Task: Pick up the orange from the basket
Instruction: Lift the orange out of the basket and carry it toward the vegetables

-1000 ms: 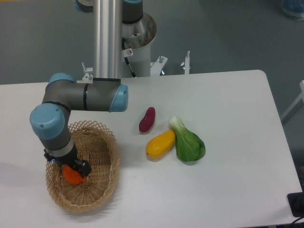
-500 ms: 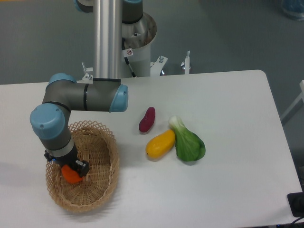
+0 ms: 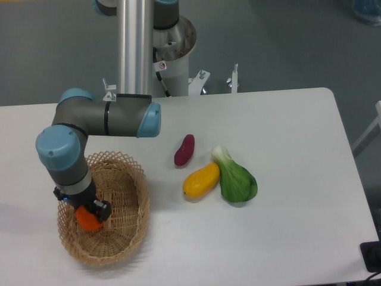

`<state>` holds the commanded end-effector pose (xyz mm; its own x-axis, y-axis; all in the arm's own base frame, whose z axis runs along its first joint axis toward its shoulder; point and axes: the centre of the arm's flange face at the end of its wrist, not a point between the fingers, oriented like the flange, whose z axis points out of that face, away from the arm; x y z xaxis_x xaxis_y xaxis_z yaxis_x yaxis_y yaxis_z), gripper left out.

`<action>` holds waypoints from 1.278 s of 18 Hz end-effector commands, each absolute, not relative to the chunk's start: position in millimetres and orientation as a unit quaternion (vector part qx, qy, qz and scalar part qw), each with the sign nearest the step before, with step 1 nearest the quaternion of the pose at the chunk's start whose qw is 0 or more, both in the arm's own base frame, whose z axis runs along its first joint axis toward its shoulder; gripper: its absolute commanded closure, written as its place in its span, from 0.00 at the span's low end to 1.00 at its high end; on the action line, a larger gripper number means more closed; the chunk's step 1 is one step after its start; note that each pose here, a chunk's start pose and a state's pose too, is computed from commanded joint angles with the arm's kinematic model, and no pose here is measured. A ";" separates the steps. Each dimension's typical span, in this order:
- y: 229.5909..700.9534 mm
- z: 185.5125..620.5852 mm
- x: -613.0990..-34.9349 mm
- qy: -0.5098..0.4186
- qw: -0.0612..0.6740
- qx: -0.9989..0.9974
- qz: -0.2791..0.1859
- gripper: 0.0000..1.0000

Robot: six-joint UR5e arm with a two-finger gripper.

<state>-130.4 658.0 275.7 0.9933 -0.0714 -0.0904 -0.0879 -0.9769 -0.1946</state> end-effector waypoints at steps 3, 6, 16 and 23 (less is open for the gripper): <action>635.0 333.2 -175.6 0.063 0.137 -0.987 0.053 0.53; 611.1 355.6 -217.8 0.079 0.137 -0.986 0.060 0.53; 516.8 384.2 -369.8 0.139 0.107 -0.982 0.065 0.53; 492.6 390.3 -409.0 0.147 0.105 -0.981 0.076 0.53</action>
<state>-409.0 492.6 390.3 0.9454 -0.2717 -0.1801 -0.3037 -0.9349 -0.1839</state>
